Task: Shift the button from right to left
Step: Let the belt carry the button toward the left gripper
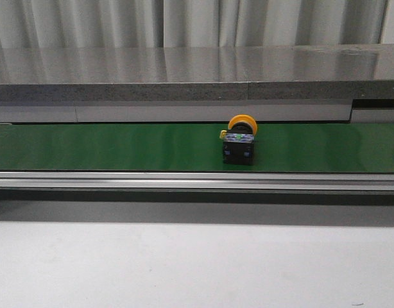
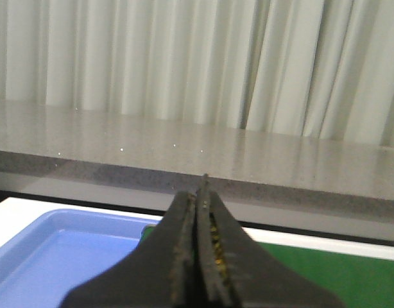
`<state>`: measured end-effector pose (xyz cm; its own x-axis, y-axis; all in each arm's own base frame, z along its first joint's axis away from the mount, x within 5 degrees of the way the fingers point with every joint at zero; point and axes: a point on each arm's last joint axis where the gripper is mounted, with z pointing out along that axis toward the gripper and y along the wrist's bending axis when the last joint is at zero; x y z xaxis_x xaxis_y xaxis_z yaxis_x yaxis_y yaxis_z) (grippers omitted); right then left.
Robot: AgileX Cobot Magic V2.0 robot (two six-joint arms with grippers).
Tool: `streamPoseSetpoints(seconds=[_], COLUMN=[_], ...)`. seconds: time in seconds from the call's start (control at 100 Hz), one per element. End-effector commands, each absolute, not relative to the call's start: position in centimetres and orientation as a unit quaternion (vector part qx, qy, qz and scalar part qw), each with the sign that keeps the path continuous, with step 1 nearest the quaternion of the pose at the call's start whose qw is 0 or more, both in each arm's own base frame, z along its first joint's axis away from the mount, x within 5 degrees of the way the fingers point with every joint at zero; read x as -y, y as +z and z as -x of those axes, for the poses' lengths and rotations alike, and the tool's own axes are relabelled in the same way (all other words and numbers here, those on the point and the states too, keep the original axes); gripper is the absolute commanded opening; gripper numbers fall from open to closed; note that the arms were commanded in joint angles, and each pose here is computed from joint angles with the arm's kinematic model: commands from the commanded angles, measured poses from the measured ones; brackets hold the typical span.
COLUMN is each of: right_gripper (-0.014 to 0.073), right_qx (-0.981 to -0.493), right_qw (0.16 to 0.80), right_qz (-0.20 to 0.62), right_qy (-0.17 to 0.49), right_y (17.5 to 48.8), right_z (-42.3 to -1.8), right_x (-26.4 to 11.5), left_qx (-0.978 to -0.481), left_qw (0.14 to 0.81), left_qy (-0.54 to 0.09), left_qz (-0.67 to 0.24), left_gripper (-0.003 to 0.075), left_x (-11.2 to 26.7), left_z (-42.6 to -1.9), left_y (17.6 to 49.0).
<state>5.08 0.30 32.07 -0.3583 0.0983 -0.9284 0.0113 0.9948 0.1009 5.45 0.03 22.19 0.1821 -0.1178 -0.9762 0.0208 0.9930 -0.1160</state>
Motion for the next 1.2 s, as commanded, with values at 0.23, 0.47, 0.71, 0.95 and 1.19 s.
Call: streamPoseSetpoints(seconds=[0.23, 0.47, 0.71, 0.95, 1.19], right_gripper=[-0.0067, -0.0067, -0.0067, -0.0067, -0.0067], right_qx=[-0.797, -0.797, -0.798, -0.797, -0.796], right_qw=[0.601, 0.601, 0.601, 0.602, 0.603], right_qz=[-0.033, -0.033, -0.033, -0.033, -0.033], right_qy=[0.037, 0.037, 0.037, 0.037, 0.037], right_y=[33.4, 33.4, 33.4, 33.4, 33.5], right_z=[-5.3, -5.3, -5.3, -5.3, -5.3], right_x=[-0.3, -0.3, -0.3, -0.3, -0.3], left_qx=[-0.635, -0.687, -0.696, -0.704, -0.706], left_qw=[0.770, 0.724, 0.716, 0.708, 0.706], left_qy=[-0.050, -0.050, -0.050, -0.049, -0.049], left_qz=[0.036, 0.031, 0.031, 0.032, 0.032], left_gripper=[-0.0020, -0.0020, -0.0020, -0.0020, -0.0020], left_x=[0.1, 0.2, 0.2, 0.2, 0.2], left_z=[-4.6, -5.2, -6.4, -7.2, -7.6], left_y=[25.6, 29.6, 31.8, 32.4, 32.8])
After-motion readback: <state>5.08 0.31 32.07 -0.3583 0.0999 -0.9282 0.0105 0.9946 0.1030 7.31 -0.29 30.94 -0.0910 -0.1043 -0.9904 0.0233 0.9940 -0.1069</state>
